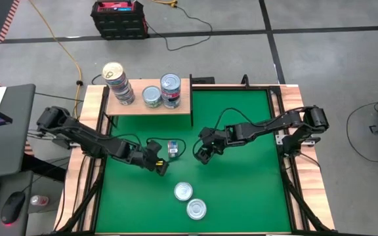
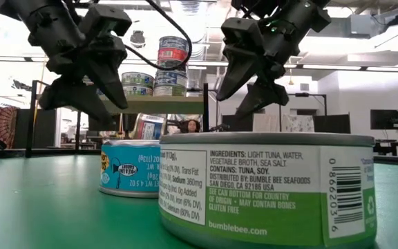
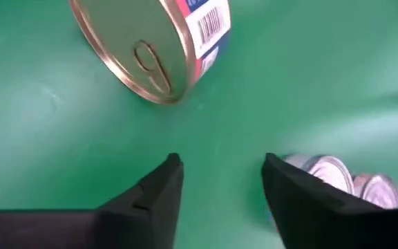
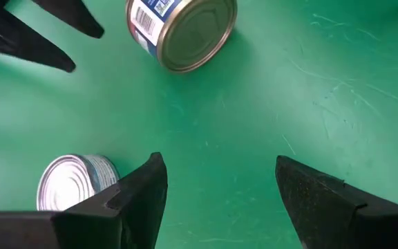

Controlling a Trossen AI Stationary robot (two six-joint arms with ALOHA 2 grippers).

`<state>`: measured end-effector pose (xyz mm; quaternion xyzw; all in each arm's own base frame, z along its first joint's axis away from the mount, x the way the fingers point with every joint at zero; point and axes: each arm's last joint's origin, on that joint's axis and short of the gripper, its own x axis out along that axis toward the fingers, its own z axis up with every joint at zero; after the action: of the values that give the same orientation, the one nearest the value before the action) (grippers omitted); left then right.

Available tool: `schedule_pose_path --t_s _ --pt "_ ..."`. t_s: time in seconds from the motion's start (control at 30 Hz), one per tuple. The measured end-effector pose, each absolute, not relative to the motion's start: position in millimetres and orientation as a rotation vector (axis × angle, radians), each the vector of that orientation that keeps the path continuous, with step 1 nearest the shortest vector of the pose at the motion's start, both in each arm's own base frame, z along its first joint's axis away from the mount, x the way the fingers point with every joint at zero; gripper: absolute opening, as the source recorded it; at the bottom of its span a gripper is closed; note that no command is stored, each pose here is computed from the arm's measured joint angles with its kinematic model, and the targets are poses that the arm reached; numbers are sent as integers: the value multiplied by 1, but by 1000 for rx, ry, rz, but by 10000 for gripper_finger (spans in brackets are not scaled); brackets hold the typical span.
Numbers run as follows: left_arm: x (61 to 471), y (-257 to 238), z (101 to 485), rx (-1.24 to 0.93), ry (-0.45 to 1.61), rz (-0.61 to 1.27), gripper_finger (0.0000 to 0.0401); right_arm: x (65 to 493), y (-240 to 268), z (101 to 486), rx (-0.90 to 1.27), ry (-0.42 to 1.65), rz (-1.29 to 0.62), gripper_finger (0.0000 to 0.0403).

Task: Stack canned seafood by type on shelf
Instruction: Stack the blue and pink tuna can on top of the blue and pink tuna cans on the shelf

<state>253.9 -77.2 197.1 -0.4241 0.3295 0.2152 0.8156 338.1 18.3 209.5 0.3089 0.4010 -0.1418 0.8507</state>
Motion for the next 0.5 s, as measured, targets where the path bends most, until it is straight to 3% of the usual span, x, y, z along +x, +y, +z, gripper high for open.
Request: schedule_pose_path --t_s 0.13,0.5 --pt "265 -87 193 -956 631 565 214 338 17 209 623 848 -289 290" --pt "307 -108 221 -759 608 902 217 329 -8 205 542 956 -304 290"
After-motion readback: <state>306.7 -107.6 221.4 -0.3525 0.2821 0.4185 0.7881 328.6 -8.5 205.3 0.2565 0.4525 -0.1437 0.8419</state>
